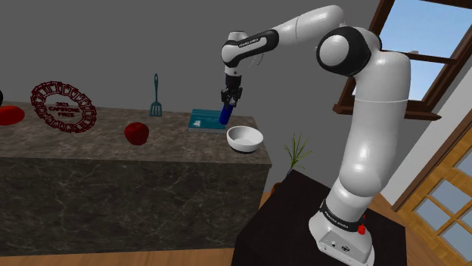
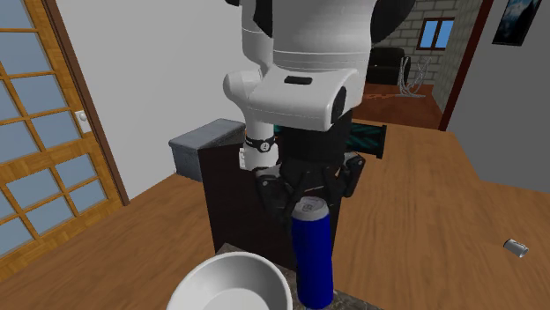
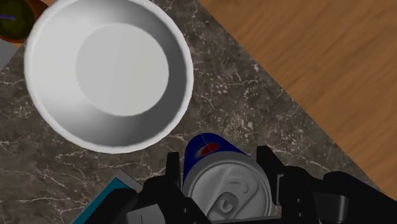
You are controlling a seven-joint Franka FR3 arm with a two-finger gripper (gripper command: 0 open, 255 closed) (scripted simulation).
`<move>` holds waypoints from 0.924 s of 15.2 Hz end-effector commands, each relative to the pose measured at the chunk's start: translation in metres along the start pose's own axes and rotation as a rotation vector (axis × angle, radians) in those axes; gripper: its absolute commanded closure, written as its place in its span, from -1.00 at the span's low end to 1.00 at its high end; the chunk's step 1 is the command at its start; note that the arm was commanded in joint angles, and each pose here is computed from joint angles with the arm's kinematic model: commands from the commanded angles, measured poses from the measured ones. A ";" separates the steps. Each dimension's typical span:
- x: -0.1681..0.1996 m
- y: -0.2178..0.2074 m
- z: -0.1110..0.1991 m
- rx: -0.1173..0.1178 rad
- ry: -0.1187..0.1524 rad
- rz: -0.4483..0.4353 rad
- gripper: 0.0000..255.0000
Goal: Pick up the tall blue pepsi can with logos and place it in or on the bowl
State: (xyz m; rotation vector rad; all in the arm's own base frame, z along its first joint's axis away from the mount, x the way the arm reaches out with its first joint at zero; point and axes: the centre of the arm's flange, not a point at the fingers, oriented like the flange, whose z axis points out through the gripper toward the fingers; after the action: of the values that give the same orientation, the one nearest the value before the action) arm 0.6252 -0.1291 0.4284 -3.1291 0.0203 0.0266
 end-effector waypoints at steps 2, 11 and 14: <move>-0.020 0.039 -0.008 0.000 0.000 -0.001 1.00; -0.055 0.115 -0.011 0.000 0.000 -0.001 1.00; -0.055 0.115 0.005 0.000 0.000 -0.001 1.00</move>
State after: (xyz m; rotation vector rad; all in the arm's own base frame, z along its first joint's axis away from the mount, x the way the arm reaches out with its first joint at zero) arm 0.5688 -0.2440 0.4276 -3.1285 0.0180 0.0279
